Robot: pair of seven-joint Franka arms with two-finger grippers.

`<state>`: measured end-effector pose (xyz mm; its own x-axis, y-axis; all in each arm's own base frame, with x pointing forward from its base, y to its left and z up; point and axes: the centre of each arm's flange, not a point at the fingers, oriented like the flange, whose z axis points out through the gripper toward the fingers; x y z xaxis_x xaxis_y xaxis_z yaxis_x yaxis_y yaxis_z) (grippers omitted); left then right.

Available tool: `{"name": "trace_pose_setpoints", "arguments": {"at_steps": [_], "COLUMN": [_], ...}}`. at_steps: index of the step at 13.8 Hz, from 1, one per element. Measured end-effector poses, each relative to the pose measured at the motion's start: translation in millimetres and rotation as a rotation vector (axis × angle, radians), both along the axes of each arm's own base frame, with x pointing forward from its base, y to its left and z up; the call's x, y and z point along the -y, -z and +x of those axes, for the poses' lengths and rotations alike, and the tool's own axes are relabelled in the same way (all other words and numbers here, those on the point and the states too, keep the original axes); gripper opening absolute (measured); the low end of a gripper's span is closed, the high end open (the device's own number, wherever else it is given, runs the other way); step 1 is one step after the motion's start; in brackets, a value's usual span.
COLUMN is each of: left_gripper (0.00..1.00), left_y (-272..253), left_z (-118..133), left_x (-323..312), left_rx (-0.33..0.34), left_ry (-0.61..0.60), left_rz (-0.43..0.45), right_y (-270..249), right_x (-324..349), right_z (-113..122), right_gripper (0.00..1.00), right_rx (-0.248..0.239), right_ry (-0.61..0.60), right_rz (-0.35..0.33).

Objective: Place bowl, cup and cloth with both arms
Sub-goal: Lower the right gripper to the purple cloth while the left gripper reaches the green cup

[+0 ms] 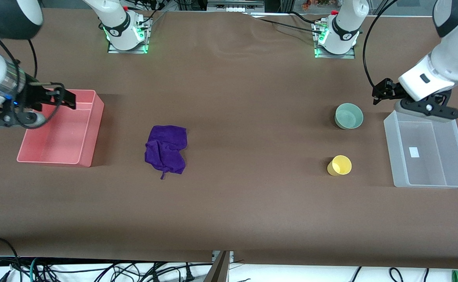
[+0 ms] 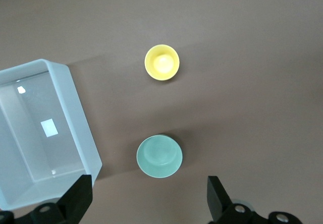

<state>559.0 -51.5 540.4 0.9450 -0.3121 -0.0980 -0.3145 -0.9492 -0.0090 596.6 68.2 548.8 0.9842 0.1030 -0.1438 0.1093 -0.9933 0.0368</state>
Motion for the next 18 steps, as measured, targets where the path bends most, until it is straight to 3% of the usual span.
{"name": "trace_pose_setpoints", "arguments": {"at_steps": [4,7,10,14,17,18], "left_gripper": [1.0,1.0,1.0,1.0,0.98,0.89], "left_y": [68,135,206,285,316,323], "left_z": [16,26,7,-41,-59,-61], "left_x": [-36,-64,-63,-57,-51,-50], "left_rx": [-0.139,-0.218,-0.185,-0.084,-0.042,-0.03], "left_ry": [0.354,0.572,0.64,0.674,0.715,0.742], "left_rz": [-0.053,-0.118,-0.121,-0.096,-0.071,-0.053], "right_y": [83,136,190,250,285,298], "right_x": [-40,-101,-164,-176,-177,-180], "right_z": [31,44,46,48,50,48], "right_gripper": [1.0,1.0,1.0,1.0,1.0,1.0], "right_rx": [-0.051,-0.022,0.015,-0.022,-0.039,-0.049], "right_ry": [-0.06,-0.137,-0.129,-0.121,-0.12,-0.123], "right_rz": [0.009,0.024,0.029,0.022,0.021,0.02]}}
